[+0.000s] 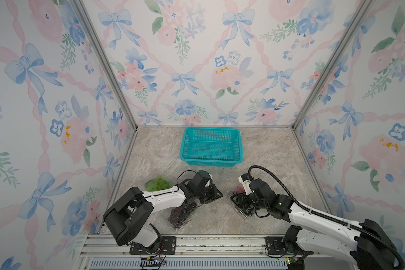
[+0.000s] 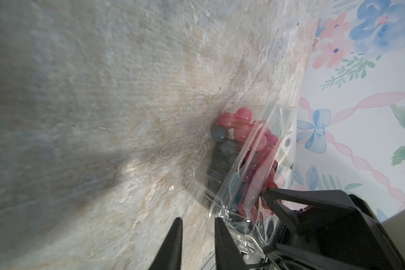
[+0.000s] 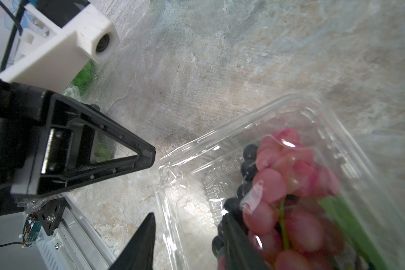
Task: Pack grapes into containers
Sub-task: Close the packing box at the center of the board.
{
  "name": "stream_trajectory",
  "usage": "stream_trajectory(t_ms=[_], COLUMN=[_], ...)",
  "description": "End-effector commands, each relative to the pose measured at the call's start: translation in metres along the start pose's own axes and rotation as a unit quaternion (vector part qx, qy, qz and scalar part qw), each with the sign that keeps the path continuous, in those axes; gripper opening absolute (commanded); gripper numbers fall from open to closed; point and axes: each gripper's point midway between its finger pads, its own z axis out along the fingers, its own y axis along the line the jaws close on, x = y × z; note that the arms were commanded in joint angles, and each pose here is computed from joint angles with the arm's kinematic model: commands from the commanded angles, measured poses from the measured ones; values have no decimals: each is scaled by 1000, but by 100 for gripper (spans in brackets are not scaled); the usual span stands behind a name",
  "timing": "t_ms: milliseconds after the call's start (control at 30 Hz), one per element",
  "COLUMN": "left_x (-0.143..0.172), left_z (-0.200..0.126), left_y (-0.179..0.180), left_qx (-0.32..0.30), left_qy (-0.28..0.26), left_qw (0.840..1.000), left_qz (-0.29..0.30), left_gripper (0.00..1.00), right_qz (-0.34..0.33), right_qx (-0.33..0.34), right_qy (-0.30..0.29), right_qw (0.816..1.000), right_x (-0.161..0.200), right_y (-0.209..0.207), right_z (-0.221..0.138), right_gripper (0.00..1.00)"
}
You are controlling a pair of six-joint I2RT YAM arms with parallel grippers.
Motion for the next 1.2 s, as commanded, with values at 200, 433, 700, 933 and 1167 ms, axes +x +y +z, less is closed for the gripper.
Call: stream_trajectory(t_ms=[200, 433, 700, 933, 1167], left_x=[3, 2, 7, 3, 4], left_z=[-5, -12, 1, 5, 13], left_y=[-15, -12, -17, -27, -28], left_qx=[15, 18, 16, 22, 21], left_qy=[-2, -9, 13, 15, 24], left_qw=[999, 999, 999, 999, 999], left_qz=[38, 25, 37, 42, 41], left_gripper=[26, 27, 27, 26, 26], right_qz=[20, 18, 17, 18, 17], right_qx=[57, 58, 59, 60, 59], right_qy=[77, 77, 78, 79, 77], right_qw=[995, 995, 995, 995, 995], right_x=[45, 46, 47, 49, 49], right_y=[-33, -33, -34, -35, -35], right_z=[7, 6, 8, 9, 8], right_gripper=[47, 47, 47, 47, 47])
